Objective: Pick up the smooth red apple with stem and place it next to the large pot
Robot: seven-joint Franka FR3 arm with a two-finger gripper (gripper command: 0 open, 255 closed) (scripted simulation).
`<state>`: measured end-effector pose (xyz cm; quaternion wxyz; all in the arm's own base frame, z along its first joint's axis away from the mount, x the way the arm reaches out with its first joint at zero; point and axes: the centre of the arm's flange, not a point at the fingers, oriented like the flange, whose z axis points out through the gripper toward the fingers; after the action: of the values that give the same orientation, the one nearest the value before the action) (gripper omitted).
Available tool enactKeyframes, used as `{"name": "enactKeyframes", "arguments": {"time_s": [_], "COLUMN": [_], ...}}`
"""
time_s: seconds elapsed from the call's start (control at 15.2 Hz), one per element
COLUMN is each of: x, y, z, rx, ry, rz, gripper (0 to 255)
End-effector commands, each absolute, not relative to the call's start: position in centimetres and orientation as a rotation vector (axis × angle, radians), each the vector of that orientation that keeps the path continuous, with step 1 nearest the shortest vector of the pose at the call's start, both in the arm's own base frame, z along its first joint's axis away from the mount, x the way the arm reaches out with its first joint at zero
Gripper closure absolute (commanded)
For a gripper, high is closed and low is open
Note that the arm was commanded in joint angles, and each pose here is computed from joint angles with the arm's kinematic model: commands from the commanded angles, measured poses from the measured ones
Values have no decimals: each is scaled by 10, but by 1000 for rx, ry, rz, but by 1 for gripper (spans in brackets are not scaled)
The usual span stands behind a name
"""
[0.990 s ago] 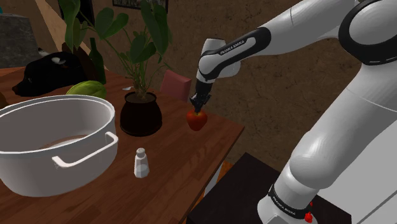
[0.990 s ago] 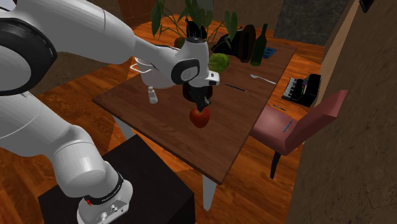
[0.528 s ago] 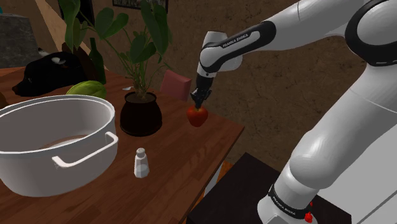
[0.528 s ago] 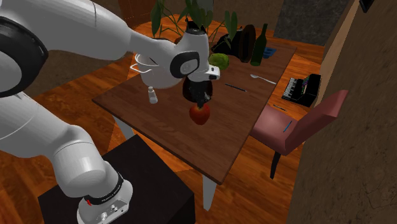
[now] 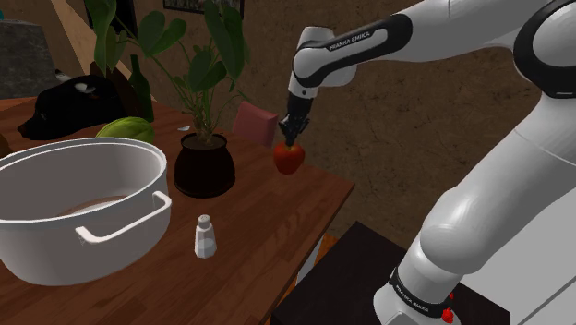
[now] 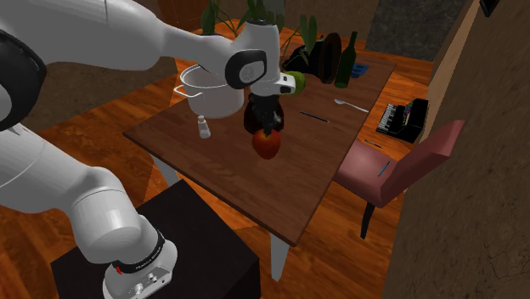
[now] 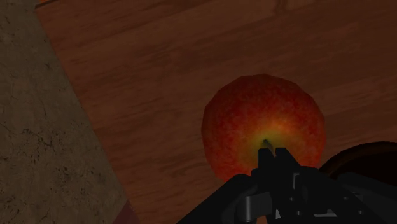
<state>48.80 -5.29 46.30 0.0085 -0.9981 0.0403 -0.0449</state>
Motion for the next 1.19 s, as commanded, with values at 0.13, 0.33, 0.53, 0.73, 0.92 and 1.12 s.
{"name": "enactKeyframes", "arguments": {"time_s": [0.13,0.33,0.53,0.73,0.92,1.12], "x": [489,489,489,489,489,489], "y": [-52,-52,-52,-52,-52,-52], "z": [483,499,515,531,547,563], "rx": [-3119,-3119,-3119,-3119,-3119,-3119], "ry": [126,126,126,126,126,126], "rz": [-140,-140,-140,-140,-140,-140], "gripper": [255,255,255,255,255,255]}}
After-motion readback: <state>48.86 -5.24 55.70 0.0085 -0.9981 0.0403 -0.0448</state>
